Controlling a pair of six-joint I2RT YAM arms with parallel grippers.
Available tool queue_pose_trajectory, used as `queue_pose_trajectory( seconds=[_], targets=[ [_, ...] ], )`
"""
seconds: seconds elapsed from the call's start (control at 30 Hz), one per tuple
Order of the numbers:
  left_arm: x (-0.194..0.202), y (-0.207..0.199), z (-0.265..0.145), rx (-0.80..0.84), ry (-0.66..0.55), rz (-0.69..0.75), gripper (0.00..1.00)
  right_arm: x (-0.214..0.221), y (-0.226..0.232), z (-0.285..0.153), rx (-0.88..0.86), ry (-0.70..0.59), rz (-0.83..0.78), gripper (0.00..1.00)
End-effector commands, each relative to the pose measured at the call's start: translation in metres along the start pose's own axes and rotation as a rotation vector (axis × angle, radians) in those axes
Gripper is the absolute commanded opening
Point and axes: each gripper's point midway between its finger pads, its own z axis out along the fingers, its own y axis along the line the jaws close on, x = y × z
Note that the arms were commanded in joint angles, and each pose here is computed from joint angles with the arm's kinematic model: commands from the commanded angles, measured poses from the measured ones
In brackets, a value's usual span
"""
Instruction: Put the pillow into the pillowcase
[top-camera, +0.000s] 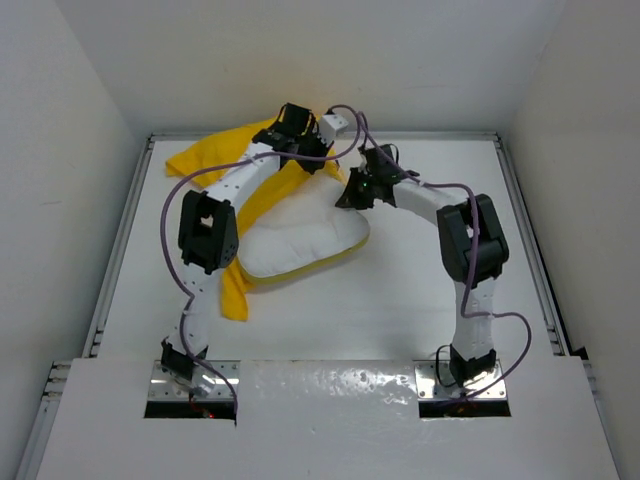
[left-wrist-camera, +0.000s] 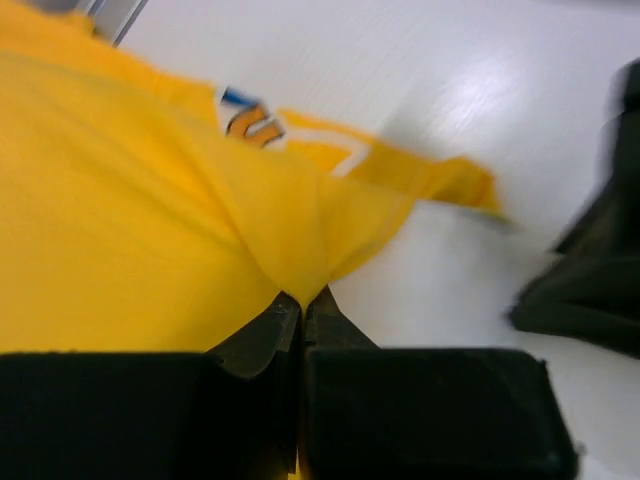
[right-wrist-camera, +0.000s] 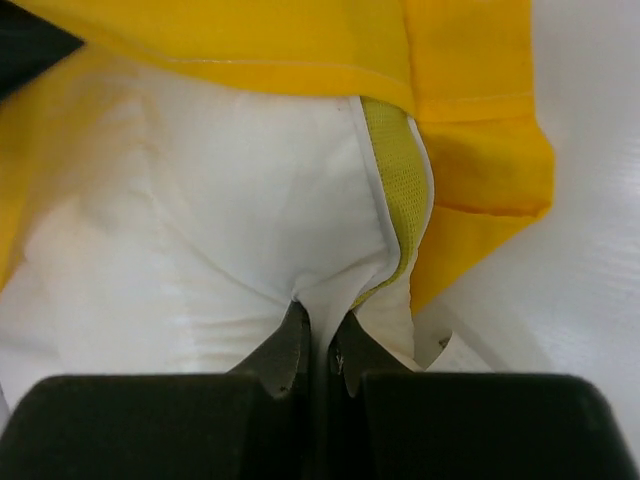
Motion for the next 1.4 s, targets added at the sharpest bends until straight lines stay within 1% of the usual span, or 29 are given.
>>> queue_pose_trajectory(
  seconds=[0.0, 0.03, 0.1, 0.17, 0.23, 0.27, 0.3, 0.43, 0.47, 0.53, 0.63, 0.7, 0.77, 0.8, 0.83, 0.87, 0.9, 0.93, 0.97, 1.03, 1.07, 1.1, 1.13, 1.17, 1.2, 1.23, 1.27, 1.3, 1.37],
  targets=[
    [-0.129, -0.062, -0.099, 0.335, -0.355, 0.047, 0.0, 0.015, 0.051, -0.018, -0.084, -0.07, -0.113, 0.0],
    [-0.135, -0.078, -0.114, 0.419, -0.38, 0.05, 0.0, -0.003, 0.074, -0.038, -0.137, -0.168, -0.139, 0.0],
    [-0.138, -0.092, -0.129, 0.49, -0.395, 0.058, 0.0, 0.005, 0.08, -0.048, -0.16, -0.22, -0.121, 0.0],
    [-0.12, -0.11, -0.124, 0.524, -0.324, 0.066, 0.0, -0.007, 0.102, -0.068, -0.228, -0.322, -0.141, 0.0],
    [-0.101, -0.134, -0.124, 0.547, -0.266, 0.18, 0.0, -0.027, 0.124, -0.089, -0.281, -0.458, -0.17, 0.0],
    [-0.091, -0.148, -0.125, 0.604, -0.27, 0.258, 0.0, -0.03, 0.134, -0.101, -0.298, -0.514, -0.172, 0.0],
    [-0.075, -0.165, -0.134, 0.689, -0.223, 0.251, 0.0, -0.043, 0.148, -0.115, -0.355, -0.599, -0.172, 0.0],
    [-0.047, -0.202, -0.162, 0.903, -0.199, 0.28, 0.0, -0.062, 0.134, -0.134, -0.37, -0.791, 0.022, 0.0],
    [-0.04, -0.206, -0.166, 0.932, -0.188, 0.281, 0.0, -0.068, 0.123, -0.132, -0.331, -0.824, 0.089, 0.0],
    [-0.027, -0.214, -0.176, 0.979, -0.165, 0.255, 0.0, -0.078, 0.072, -0.124, -0.106, -0.919, 0.22, 0.0],
    [-0.005, -0.22, -0.185, 0.993, -0.131, 0.252, 0.0, -0.065, -0.003, -0.095, 0.203, -0.879, 0.401, 0.0],
    [-0.005, -0.211, -0.19, 0.953, -0.138, 0.282, 0.0, -0.041, -0.028, -0.072, 0.298, -0.755, 0.353, 0.0],
    [-0.004, -0.195, -0.187, 0.894, -0.12, 0.28, 0.0, -0.022, -0.007, -0.054, 0.218, -0.574, 0.179, 0.0],
    [-0.002, -0.176, -0.184, 0.845, -0.113, 0.248, 0.09, -0.011, 0.002, -0.049, 0.181, -0.487, 0.11, 0.23],
    [0.001, -0.164, -0.181, 0.799, -0.092, 0.219, 0.42, 0.002, 0.032, -0.047, 0.062, -0.366, -0.011, 0.44],
    [0.0, -0.151, -0.177, 0.76, -0.095, 0.179, 0.57, 0.01, 0.041, -0.05, 0.036, -0.309, -0.066, 0.58],
    [0.004, -0.127, -0.177, 0.709, -0.097, 0.13, 0.68, 0.023, 0.044, -0.06, 0.049, -0.239, -0.121, 0.77],
    [0.003, -0.114, -0.178, 0.677, -0.107, 0.098, 0.96, 0.031, 0.049, -0.069, 0.051, -0.203, -0.215, 0.89],
    [0.0, -0.088, -0.182, 0.618, -0.138, 0.044, 0.99, 0.043, 0.04, -0.078, 0.093, -0.159, -0.242, 0.99],
    [-0.004, -0.063, -0.189, 0.544, -0.165, 0.004, 1.0, 0.048, 0.037, -0.104, 0.112, -0.164, -0.283, 0.99],
    [-0.004, -0.038, -0.197, 0.46, -0.173, -0.008, 1.0, 0.051, 0.028, -0.119, 0.15, -0.177, -0.31, 0.93],
    [-0.002, -0.023, -0.206, 0.393, -0.166, 0.002, 1.0, 0.053, 0.025, -0.124, 0.158, -0.182, -0.317, 0.77],
    [0.002, -0.012, -0.211, 0.347, -0.156, -0.01, 0.96, 0.057, 0.02, -0.128, 0.17, -0.186, -0.31, 0.47],
    [0.009, 0.013, -0.218, 0.271, -0.163, -0.037, 0.84, 0.055, 0.014, -0.131, 0.198, -0.214, -0.293, 0.18],
    [0.027, 0.025, -0.218, 0.235, -0.133, -0.082, 0.2, 0.064, -0.001, -0.13, 0.229, -0.204, -0.262, 0.0],
    [0.04, 0.044, -0.224, 0.143, -0.095, -0.144, 0.01, 0.066, -0.005, -0.129, 0.228, -0.212, -0.209, 0.0],
    [0.063, 0.074, -0.232, 0.056, -0.078, -0.193, 0.0, 0.068, -0.009, -0.126, 0.222, -0.206, -0.169, 0.0],
    [0.089, 0.081, -0.23, 0.027, -0.026, -0.234, 0.0, 0.072, -0.021, -0.124, 0.238, -0.197, -0.082, 0.0],
    [0.143, 0.101, -0.233, -0.054, 0.108, -0.279, 0.14, 0.077, -0.034, -0.117, 0.258, -0.18, 0.008, 0.0]
  ],
)
